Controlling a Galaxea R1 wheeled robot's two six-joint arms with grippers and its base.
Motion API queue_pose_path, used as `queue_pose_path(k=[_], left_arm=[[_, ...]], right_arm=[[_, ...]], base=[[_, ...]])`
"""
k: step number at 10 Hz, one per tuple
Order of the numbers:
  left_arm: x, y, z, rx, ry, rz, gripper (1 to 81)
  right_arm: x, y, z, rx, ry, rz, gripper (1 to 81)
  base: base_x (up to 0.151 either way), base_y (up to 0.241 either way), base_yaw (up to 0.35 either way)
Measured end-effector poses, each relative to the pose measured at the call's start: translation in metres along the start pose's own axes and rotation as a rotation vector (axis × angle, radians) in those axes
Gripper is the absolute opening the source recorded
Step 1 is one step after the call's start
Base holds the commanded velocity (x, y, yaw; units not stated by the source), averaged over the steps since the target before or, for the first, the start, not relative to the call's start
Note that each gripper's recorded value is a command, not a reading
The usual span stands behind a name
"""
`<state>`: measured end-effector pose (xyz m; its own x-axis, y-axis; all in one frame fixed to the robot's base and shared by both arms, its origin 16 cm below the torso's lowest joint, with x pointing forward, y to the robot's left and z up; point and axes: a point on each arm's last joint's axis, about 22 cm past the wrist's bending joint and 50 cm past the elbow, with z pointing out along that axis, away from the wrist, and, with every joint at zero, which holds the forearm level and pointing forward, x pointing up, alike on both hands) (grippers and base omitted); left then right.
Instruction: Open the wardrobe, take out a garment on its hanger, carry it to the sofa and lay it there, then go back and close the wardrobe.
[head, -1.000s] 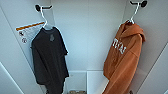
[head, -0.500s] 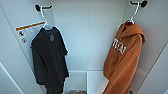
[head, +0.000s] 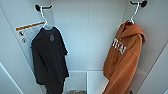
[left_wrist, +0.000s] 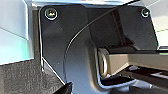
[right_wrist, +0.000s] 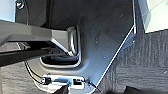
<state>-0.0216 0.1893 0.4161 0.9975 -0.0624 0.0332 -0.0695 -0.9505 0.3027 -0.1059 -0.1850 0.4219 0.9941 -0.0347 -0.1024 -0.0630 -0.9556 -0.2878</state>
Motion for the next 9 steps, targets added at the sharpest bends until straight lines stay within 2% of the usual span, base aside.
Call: queue_pose_path(k=[2, 4, 7, 9], left_arm=[[0.013, 0.0, 0.0, 0.001, 0.023, 0.008, 81.1], [0.04, -0.001, -0.003, 0.005, 0.08, 0.027, 81.1], [0.039, 0.001, -0.003, 0.001, 0.086, 0.048, 81.1], [0.052, 0.008, -0.003, -0.021, 0.08, 0.106, 81.1]], right_arm=[[0.029, -0.014, 0.003, 0.015, 0.054, 0.011, 81.1], [0.045, -0.011, 0.002, 0.009, 0.099, 0.001, 81.1], [0.047, -0.003, 0.001, -0.003, 0.114, 0.003, 81.1], [0.042, -0.004, 0.001, 0.0, 0.131, 0.042, 81.1]], base=[[0.0, 0.0, 0.0], [0.0, 0.0, 0.0], [0.0, 0.0, 0.0], [0.0, 0.0, 0.0]])
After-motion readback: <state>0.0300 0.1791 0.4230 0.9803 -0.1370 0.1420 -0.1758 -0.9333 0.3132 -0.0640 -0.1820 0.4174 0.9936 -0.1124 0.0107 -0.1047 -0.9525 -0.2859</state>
